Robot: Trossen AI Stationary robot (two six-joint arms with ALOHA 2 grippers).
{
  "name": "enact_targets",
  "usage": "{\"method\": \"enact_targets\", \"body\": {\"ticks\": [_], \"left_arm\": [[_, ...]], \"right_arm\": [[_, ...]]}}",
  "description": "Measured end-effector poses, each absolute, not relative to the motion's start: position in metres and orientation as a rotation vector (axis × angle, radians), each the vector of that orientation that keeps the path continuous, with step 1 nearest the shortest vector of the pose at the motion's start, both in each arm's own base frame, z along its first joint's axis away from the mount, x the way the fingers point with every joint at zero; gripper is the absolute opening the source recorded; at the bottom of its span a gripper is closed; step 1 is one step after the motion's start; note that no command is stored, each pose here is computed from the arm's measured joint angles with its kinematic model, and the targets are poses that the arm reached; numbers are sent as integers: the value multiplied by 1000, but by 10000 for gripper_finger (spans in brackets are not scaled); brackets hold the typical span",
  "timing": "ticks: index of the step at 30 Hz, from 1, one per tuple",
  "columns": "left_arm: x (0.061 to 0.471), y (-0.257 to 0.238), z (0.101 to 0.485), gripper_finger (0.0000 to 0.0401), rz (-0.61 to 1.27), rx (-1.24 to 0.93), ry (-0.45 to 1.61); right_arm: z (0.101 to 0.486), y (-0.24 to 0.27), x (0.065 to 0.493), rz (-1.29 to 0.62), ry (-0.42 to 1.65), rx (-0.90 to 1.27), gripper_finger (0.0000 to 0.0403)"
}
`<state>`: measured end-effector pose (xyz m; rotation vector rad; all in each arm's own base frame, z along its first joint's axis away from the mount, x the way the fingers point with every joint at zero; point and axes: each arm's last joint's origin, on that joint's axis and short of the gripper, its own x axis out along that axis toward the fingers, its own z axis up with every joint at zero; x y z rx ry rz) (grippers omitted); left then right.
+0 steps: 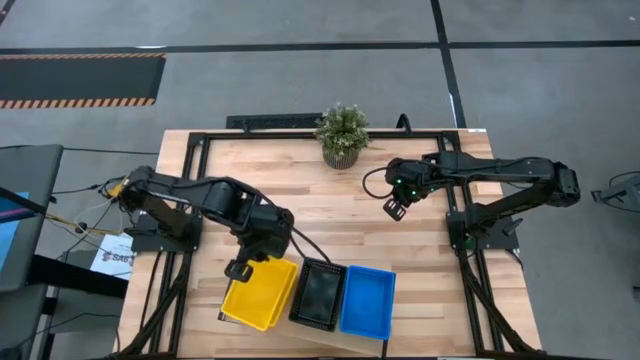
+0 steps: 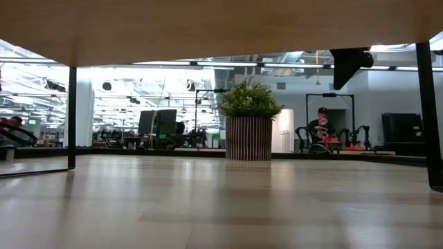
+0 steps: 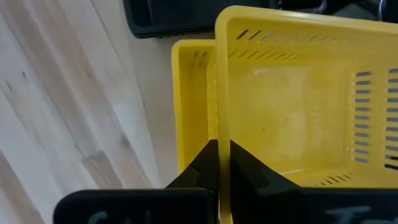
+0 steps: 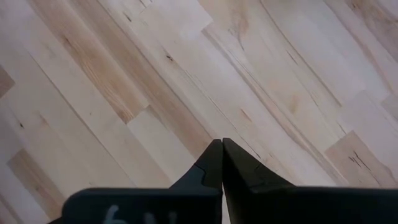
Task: Stack baskets on shelf by color
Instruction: Stack the yellow bin on top of the yellow bin on the shelf
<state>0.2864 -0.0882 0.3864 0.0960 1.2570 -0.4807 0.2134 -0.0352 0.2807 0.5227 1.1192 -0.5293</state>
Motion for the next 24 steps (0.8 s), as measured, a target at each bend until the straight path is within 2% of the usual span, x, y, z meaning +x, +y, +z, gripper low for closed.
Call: {"method": "enact_targets", "body": {"ticks": [13,17,24], "left_arm": [[289,-88,383,4,-507,181,1252],[289,-88,383,28,-509,194,1249],[290,-88,383,95,-497,218,1235]], "right_arm": [[281,-35,213,-530,1119,523,25],[281,-35,213,-530,1119,523,22],[281,-35,213,-531,1118,525,24]]}}
